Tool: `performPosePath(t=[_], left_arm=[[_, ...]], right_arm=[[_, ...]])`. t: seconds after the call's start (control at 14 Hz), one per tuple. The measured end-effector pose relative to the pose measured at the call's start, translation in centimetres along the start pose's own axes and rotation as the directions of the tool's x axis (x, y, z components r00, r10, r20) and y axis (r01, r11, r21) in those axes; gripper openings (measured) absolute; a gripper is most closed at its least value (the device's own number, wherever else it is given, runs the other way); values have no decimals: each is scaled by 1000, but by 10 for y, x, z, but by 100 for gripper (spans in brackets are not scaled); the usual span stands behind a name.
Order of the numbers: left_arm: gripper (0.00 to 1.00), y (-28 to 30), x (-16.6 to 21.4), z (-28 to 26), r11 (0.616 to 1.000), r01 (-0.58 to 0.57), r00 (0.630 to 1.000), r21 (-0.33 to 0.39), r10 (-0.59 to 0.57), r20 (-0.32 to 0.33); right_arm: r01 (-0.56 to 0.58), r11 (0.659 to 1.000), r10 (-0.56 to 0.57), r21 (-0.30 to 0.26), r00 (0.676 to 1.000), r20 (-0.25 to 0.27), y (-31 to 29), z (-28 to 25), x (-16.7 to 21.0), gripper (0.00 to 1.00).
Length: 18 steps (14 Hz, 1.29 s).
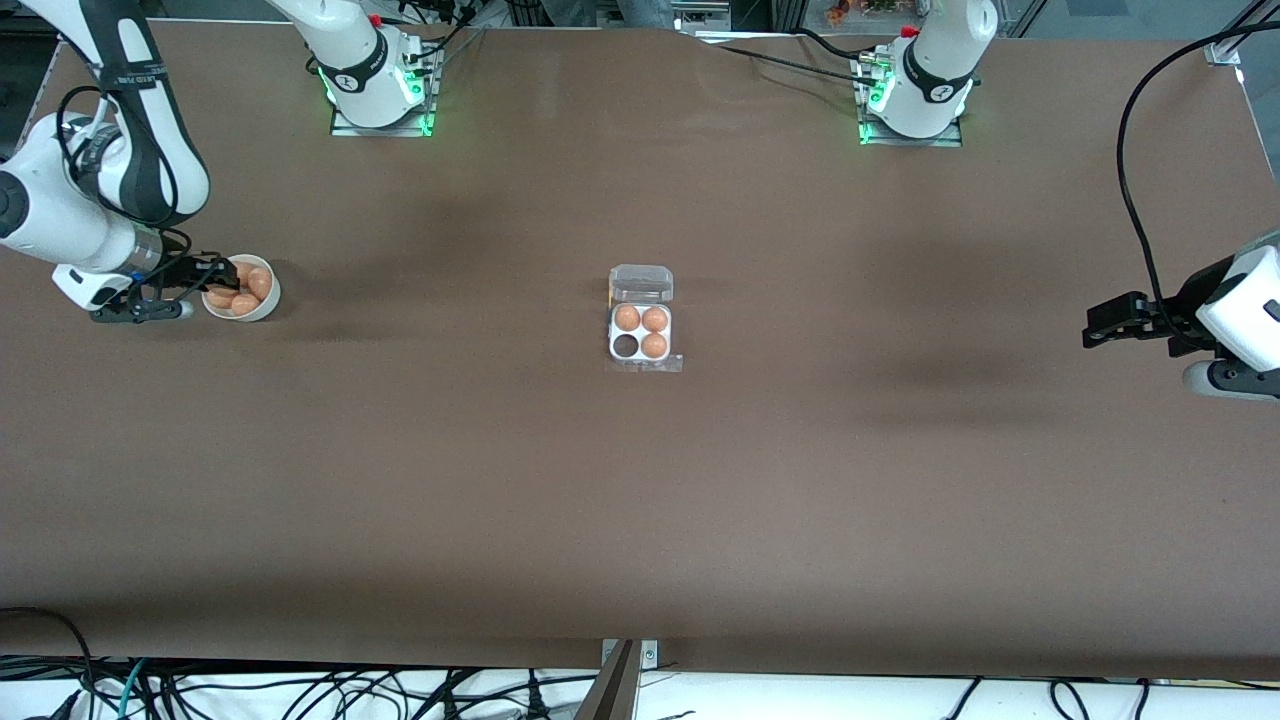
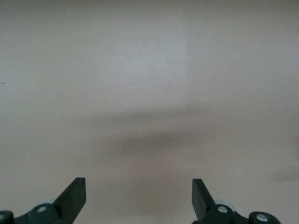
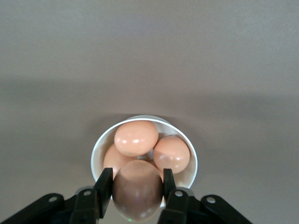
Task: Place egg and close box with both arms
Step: 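Lift the egg and carry it with the right gripper to the egg box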
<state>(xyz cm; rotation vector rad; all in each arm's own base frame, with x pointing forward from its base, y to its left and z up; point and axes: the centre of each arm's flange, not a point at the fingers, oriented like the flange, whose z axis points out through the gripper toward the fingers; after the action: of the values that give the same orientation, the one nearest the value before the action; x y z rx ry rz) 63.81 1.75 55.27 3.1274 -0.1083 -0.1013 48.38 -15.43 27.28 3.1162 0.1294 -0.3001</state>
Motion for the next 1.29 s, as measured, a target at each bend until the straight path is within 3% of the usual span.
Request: performPosePath(t=[0.29, 0.71, 1.29], left_arm=[[100, 0, 0, 0, 1000, 0, 1000, 0, 0, 0], [100, 0, 0, 0, 1000, 1, 1000, 0, -1, 0], [100, 0, 0, 0, 1000, 1, 1000, 0, -1, 0]], right_arm=[[-11, 1000, 12, -18, 1000, 25, -57, -58, 40, 48], [-137, 987, 137, -88, 991, -13, -257, -92, 82, 48], [-348, 937, 348, 5, 936, -47, -484, -68, 109, 48]])
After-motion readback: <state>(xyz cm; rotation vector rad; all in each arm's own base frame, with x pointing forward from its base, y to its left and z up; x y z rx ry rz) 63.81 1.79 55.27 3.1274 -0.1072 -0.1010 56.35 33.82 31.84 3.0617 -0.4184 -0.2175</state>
